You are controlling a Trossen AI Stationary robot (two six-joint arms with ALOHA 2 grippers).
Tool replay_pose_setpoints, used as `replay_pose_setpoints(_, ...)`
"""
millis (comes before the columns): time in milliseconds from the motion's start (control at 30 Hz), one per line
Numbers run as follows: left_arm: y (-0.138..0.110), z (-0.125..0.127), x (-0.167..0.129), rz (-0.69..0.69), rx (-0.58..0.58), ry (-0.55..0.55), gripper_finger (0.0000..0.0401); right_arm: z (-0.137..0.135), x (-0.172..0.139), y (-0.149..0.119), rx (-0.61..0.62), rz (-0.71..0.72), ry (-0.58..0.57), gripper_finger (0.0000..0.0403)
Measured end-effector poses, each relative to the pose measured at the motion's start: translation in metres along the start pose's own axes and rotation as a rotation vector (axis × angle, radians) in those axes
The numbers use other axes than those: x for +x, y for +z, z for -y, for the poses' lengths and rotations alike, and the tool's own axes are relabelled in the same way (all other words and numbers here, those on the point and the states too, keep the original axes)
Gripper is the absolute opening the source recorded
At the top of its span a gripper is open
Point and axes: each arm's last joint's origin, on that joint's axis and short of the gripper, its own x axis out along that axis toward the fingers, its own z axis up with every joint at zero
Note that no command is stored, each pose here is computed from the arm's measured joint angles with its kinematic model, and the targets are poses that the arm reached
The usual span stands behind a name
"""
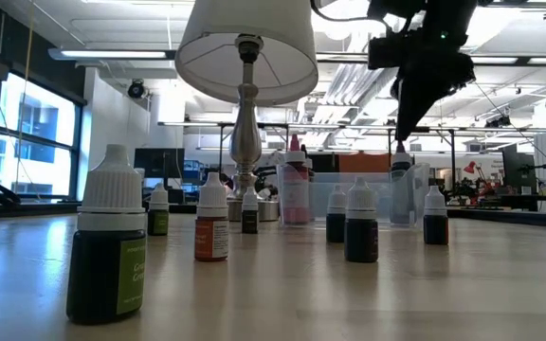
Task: Pick & Place food coloring
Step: Adjust the large violet food coloring bottle on the transparent bin
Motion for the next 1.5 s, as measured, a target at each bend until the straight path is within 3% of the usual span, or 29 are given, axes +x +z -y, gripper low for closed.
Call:
replay_pose_setpoints(300, 0.000, -0.001, 0.000, -0.005, 0.007, 0.003, 0.0078, -0.001, 0.000, 0.011, -0.094, 0.112, 0.031, 0.0153)
replay_pose_setpoints(667, 0.000, -0.001, 0.000, -0.006, 0.007, 0.003, 0.0078, 0.008, 0.017, -0.006, 0.040, 0.001, 0.113, 0.0154)
replay_pose_setpoints(867, 0.000, -0.001, 0.000, -0.007, 0.008, 0.003, 0.0078, 0.010, 0.035, -0.015, 0.064, 0.011, 0.157, 0.0154)
replay_pose_setpoints(1267, 0.000, -0.001, 0.000, -0.006, 0.007, 0.003, 0.0078, 0.009, 0.040, -0.019, 0.084, 0.027, 0.171, 0.0153)
replay_pose_setpoints(1500, 0.000, -0.001, 0.000, -0.006, 0.007, 0.003, 0.0078, 0.008, 0.040, -0.012, 0.166, 0.092, 0.212, 0.0125)
